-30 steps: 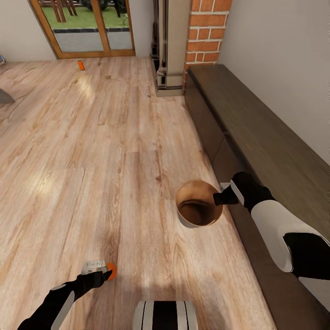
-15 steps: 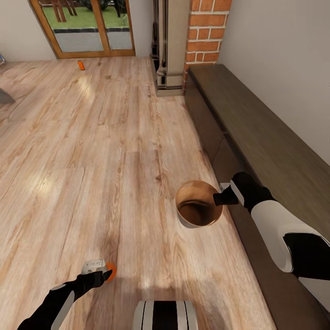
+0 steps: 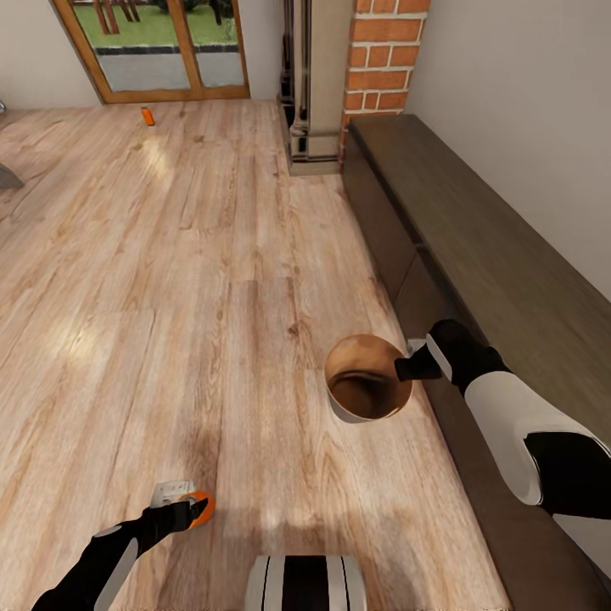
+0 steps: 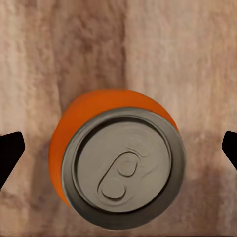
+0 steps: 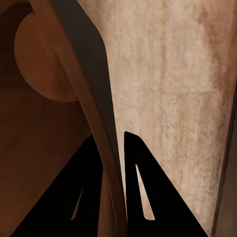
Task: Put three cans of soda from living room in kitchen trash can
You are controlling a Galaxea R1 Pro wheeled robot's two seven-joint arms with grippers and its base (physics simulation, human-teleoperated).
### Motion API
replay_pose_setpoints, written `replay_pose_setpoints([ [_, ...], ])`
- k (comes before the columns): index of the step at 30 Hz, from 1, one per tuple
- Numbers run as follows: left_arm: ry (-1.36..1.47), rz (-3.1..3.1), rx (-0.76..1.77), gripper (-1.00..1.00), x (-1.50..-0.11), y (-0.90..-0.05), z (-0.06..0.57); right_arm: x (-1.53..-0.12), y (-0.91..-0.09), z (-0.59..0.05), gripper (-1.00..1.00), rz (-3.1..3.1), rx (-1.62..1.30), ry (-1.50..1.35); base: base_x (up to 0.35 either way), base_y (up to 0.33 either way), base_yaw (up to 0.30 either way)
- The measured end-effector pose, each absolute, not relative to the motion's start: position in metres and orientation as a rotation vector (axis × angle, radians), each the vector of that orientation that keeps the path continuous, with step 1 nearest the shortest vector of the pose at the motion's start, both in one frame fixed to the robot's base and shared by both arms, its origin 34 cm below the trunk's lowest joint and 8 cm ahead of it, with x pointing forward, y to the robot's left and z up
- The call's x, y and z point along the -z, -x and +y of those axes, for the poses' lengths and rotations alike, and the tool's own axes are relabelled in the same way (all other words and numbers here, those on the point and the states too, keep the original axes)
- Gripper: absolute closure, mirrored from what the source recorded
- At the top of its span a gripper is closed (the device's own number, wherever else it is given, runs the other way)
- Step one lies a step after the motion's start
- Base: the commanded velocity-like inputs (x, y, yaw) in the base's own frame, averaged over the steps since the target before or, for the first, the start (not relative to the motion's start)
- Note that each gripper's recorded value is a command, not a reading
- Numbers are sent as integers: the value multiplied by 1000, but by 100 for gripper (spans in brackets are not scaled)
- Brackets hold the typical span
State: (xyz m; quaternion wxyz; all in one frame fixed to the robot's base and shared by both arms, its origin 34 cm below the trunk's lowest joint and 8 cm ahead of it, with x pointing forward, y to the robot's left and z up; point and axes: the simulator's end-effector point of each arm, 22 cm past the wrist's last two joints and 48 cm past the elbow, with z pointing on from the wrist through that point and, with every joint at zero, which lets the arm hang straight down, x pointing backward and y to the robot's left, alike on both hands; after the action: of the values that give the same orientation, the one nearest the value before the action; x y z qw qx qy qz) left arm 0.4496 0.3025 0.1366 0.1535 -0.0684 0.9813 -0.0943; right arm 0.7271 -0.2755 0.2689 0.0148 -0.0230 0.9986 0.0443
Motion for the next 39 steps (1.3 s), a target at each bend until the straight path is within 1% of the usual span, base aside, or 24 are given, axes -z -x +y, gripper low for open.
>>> replay_pose_setpoints([
  [9,203,2843,272,-100,-126,-439,302,-251,-720,-276,100,3135,-137,72,0,0,0],
  [10,203,2842,272,100,-126,-439,302,-250,-720,-276,100,3136,-139,71,0,0,0],
  [21,201,2830,274,100,-129,-444,302,-249,-719,-267,100,3137,-157,80,0,0,0],
  [32,190,2812,273,100,-145,-454,302,-278,-729,-261,100,3100,-156,96,0,0,0],
  [39,190,2817,279,100,-162,-457,303,-292,-732,-246,100,3102,-187,115,0,0,0],
])
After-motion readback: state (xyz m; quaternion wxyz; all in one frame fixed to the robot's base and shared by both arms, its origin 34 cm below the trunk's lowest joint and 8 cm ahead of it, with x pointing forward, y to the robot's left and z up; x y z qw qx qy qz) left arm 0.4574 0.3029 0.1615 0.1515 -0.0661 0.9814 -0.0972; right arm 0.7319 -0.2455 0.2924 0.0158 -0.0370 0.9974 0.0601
